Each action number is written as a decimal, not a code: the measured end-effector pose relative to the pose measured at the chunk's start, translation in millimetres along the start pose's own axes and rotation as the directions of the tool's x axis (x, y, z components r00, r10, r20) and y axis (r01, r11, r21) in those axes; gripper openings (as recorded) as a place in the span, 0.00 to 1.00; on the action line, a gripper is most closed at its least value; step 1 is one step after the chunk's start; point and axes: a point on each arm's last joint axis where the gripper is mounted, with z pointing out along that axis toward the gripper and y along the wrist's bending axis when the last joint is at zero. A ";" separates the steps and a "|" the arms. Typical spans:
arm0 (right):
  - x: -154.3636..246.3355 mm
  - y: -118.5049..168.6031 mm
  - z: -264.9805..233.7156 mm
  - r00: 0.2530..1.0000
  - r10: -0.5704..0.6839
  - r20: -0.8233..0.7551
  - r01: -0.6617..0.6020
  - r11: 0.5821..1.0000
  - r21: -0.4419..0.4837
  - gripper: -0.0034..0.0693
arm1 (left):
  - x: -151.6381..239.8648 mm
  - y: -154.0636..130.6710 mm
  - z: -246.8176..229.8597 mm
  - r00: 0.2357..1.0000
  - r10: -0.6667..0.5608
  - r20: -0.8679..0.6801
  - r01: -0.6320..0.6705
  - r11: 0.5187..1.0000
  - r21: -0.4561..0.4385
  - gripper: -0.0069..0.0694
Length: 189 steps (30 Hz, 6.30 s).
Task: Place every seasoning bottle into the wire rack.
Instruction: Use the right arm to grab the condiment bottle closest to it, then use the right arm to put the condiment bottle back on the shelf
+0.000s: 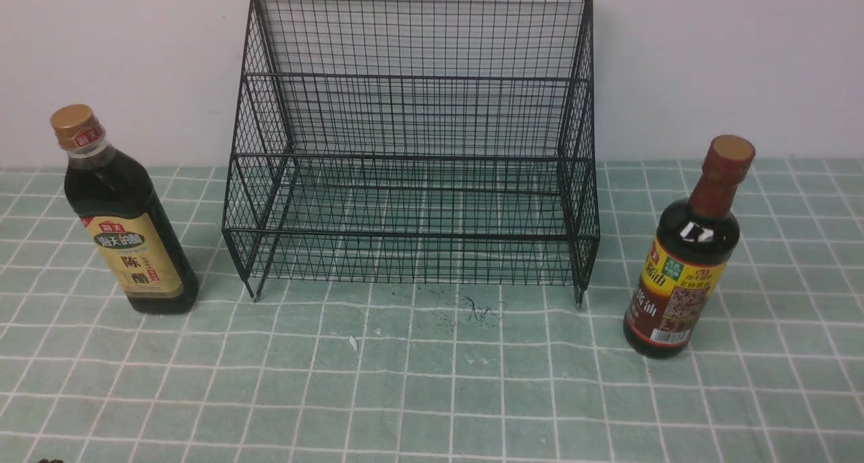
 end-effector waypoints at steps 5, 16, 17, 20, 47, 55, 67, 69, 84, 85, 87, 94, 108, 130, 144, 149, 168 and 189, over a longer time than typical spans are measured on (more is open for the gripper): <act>0.0 0.0 0.0 1.000 0.000 0.000 0.000 1.000 0.000 0.03 | 0.0 0.0 0.0 1.000 0.000 0.000 0.000 1.000 0.000 0.08; 0.0 0.0 0.0 1.000 0.000 0.000 0.000 1.000 0.000 0.03 | 0.0 0.0 0.0 1.000 0.000 0.000 0.000 1.000 0.000 0.08; 0.0 0.0 0.0 1.000 0.000 0.000 0.000 1.000 0.000 0.03 | 0.0 0.0 0.0 1.000 0.000 0.000 0.000 1.000 0.000 0.08; 0.0 0.0 0.0 1.000 0.000 0.000 0.000 1.000 0.000 0.03 | 0.0 0.0 0.0 1.000 0.000 0.000 0.000 1.000 0.000 0.08; -25.1 -2.5 -3.4 0.682 0.696 0.227 -0.672 0.718 -0.184 0.03 | 0.0 0.0 0.0 1.000 0.000 0.000 0.000 1.000 0.000 0.08; -31.1 -7.6 -5.8 0.641 0.703 0.309 -0.680 0.706 -0.197 0.03 | 0.0 0.0 0.0 1.000 0.000 0.000 0.000 1.000 0.000 0.08; -109.4 3.5 -26.9 0.902 0.328 0.282 -0.299 0.944 -0.142 0.03 | 0.0 0.0 0.0 1.000 0.000 0.000 0.000 1.000 0.000 0.08; -134.6 6.7 -15.7 0.967 0.203 0.153 -0.186 0.976 -0.117 0.03 | 0.0 0.0 0.0 1.000 0.000 0.000 0.000 1.000 0.000 0.08; -208.2 29.8 102.5 0.967 -0.024 -0.255 -0.072 0.931 -0.359 0.49 | 0.0 0.0 0.0 1.000 0.000 0.000 0.000 1.000 0.000 0.08; -209.5 31.0 111.0 0.966 -0.029 -0.257 -0.072 0.924 -0.374 0.55 | 0.0 0.0 0.0 1.000 0.000 0.000 0.000 1.000 0.000 0.08; -210.6 33.2 126.7 0.965 -0.040 -0.260 -0.070 0.913 -0.402 0.66 | 0.0 0.0 0.0 1.000 0.000 0.000 0.000 1.000 0.000 0.08; -211.2 36.7 165.2 0.959 -0.038 -0.280 -0.093 0.892 -0.442 0.84 | 0.0 0.0 0.0 1.000 0.000 0.000 0.000 1.000 0.000 0.08; -187.0 43.8 203.0 0.934 -0.097 -0.344 -0.074 0.889 -0.452 0.85 | 0.0 0.0 0.0 1.000 0.000 0.000 0.000 1.000 0.000 0.08; -162.6 56.5 220.0 0.878 -0.199 -0.435 -0.004 0.907 -0.422 0.44 | 0.0 0.0 0.0 1.000 0.000 0.000 0.000 1.000 0.000 0.08; -212.2 62.3 174.0 0.864 -0.325 -0.384 0.055 0.819 -0.570 0.42 | 0.0 0.0 0.0 1.000 0.000 0.000 0.000 1.000 0.000 0.08; -272.5 68.9 145.8 0.928 -0.284 -0.243 0.070 0.771 -0.632 0.42 | 0.0 0.0 0.0 1.000 0.000 0.000 0.000 1.000 0.000 0.08; -319.3 139.0 232.3 0.974 -0.224 0.035 0.189 0.717 -0.671 0.42 | 0.0 0.0 0.0 1.000 0.000 0.000 0.000 1.000 0.000 0.08; -295.1 150.8 310.7 0.991 -0.131 0.025 0.121 0.805 -0.581 0.42 | 0.0 0.0 0.0 1.000 0.000 0.000 0.000 1.000 0.000 0.08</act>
